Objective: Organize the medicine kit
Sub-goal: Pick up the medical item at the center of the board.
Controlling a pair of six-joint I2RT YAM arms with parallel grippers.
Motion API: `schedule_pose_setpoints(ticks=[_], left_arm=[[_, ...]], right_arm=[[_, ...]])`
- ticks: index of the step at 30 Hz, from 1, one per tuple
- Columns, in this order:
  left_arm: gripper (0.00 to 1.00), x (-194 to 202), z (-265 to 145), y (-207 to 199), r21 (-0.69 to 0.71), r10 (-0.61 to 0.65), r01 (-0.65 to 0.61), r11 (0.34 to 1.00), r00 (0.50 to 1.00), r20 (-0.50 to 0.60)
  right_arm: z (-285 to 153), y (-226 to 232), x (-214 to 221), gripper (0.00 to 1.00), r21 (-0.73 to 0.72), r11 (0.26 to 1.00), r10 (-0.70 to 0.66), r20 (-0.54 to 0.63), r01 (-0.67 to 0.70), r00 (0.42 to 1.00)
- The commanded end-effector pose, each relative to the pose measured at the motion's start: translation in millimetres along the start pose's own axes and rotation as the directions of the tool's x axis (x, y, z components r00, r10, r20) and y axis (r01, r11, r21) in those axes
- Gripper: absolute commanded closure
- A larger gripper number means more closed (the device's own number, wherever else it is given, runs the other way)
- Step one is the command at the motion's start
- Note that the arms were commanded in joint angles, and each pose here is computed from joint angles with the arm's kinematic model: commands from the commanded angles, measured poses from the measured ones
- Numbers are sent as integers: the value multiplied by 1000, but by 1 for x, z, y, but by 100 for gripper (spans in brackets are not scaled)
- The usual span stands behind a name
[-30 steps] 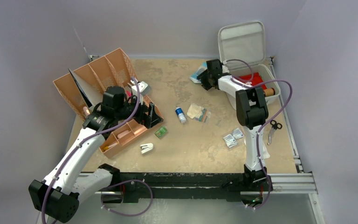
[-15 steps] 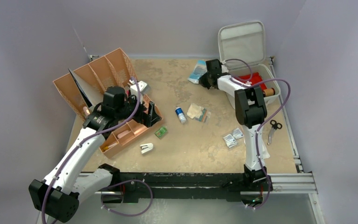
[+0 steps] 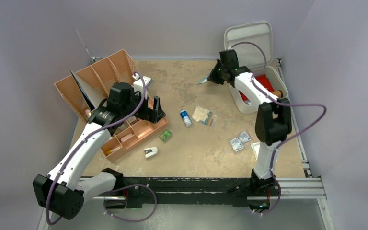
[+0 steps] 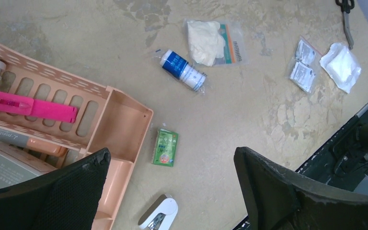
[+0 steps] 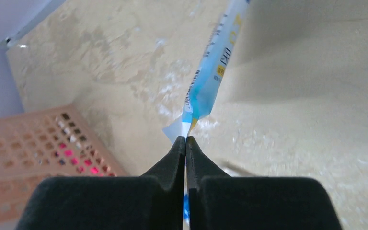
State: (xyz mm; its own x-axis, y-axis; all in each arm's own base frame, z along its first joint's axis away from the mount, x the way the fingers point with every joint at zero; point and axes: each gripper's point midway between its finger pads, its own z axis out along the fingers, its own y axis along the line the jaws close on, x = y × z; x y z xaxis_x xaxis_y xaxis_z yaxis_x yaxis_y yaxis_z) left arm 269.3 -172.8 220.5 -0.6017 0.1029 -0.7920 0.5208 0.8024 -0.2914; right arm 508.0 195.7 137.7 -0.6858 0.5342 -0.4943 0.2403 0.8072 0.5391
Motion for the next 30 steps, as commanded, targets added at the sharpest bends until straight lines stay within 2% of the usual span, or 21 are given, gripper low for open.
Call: schedule_pose_setpoints(ticks=[1,4,11,17,22,25,30], left_arm=[[0,-34,-7,-14,39,-13,10,999,997,77],[0,-45,-6,-25,100,-5,-3,995,997,75],[5,-56,2,-47,236,9,-17,972,999,33],[13,-58,19,-51,297,35,-32,954,999,-3],[20,-52,36,-40,299,160,-154,942,987,6],[27,-52,39,-54,363,265,-271,892,962,67],[25,-56,38,-61,315,480,-507,802,861,166]], right_arm=[[-60,8,11,100,-51,992,-119,-74,116,990],[-90,16,15,100,-94,986,-146,-94,137,985],[-156,42,54,100,-305,951,-124,-229,49,965],[-195,70,84,100,-475,867,-20,-333,-149,943],[-217,77,93,100,-540,823,-5,-317,-176,948],[-229,80,94,100,-564,807,-12,-313,-175,950],[-242,89,93,100,-607,760,19,-339,-233,941]])
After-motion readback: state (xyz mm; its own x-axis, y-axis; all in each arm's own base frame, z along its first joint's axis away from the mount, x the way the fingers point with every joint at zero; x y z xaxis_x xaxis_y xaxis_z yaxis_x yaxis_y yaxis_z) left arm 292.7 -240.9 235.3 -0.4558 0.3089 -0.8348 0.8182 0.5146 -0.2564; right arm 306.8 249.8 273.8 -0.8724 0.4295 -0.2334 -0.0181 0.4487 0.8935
